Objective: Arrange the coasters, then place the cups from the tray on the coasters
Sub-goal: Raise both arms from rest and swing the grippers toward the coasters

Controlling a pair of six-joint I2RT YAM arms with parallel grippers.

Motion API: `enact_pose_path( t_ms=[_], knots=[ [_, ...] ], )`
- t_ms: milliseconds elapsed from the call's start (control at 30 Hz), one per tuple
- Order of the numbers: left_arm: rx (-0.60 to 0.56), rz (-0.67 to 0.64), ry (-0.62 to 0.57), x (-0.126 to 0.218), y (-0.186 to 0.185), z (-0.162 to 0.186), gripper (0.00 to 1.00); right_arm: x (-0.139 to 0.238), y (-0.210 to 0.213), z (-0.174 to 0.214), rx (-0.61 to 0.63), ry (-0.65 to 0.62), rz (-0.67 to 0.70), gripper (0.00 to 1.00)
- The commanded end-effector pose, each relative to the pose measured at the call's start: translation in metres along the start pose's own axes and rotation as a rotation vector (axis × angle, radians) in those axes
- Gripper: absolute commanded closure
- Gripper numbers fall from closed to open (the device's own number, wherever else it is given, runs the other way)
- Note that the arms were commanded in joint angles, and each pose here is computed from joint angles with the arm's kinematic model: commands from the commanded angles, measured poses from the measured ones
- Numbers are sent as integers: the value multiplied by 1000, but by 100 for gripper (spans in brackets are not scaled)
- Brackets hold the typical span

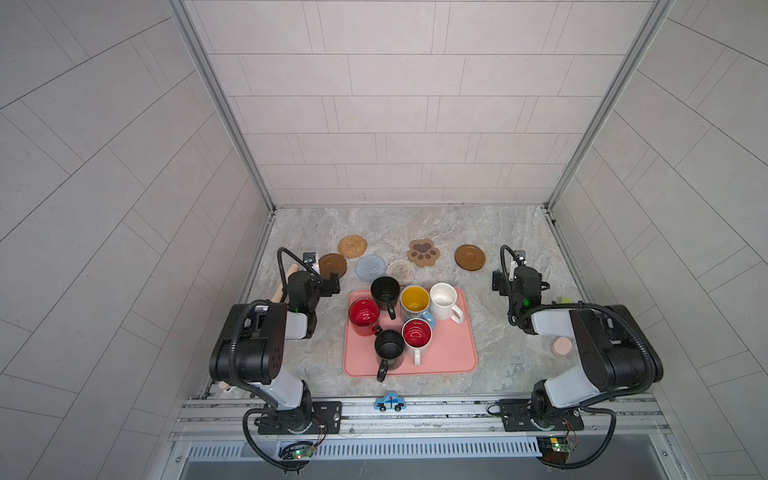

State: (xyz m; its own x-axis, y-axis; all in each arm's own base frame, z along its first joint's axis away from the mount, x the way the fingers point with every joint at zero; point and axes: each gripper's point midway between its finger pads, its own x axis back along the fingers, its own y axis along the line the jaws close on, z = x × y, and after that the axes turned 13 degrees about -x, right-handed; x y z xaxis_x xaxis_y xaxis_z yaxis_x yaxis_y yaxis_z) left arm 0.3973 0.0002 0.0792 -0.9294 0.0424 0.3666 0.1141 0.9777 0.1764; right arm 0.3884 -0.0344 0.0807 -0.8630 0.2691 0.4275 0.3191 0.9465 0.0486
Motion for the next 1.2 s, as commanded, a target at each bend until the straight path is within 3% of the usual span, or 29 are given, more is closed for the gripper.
enact_pose_path(
  t_ms=[0,333,400,467,567,633,800,967,1167],
  knots=[
    [-9,4,-16,-3,0,-6,0,1,1,-7,-6,-19,-4,0],
    [-4,-2,-43,1,2,-11,0,3,1,-8,-3,-27,-7,1],
    [7,5,-39,6,5,-24,0,6,3,-23,26,-54,-12,0],
    [14,23,31,15,8,-45,0,13,2,-37,15,8,11,1],
    [193,45,121,33,11,-82,0,25,0,-75,49,113,71,1],
    [234,90,115,43,3,-111,0,35,-2,-96,20,148,107,1],
    [345,-1,136,62,18,-145,0,62,6,-122,-117,227,104,1],
    [472,153,204,56,-19,-140,0,82,15,-112,-154,319,115,0],
    [479,124,319,41,-42,-115,0,97,15,-80,-254,391,113,0]
  ],
)
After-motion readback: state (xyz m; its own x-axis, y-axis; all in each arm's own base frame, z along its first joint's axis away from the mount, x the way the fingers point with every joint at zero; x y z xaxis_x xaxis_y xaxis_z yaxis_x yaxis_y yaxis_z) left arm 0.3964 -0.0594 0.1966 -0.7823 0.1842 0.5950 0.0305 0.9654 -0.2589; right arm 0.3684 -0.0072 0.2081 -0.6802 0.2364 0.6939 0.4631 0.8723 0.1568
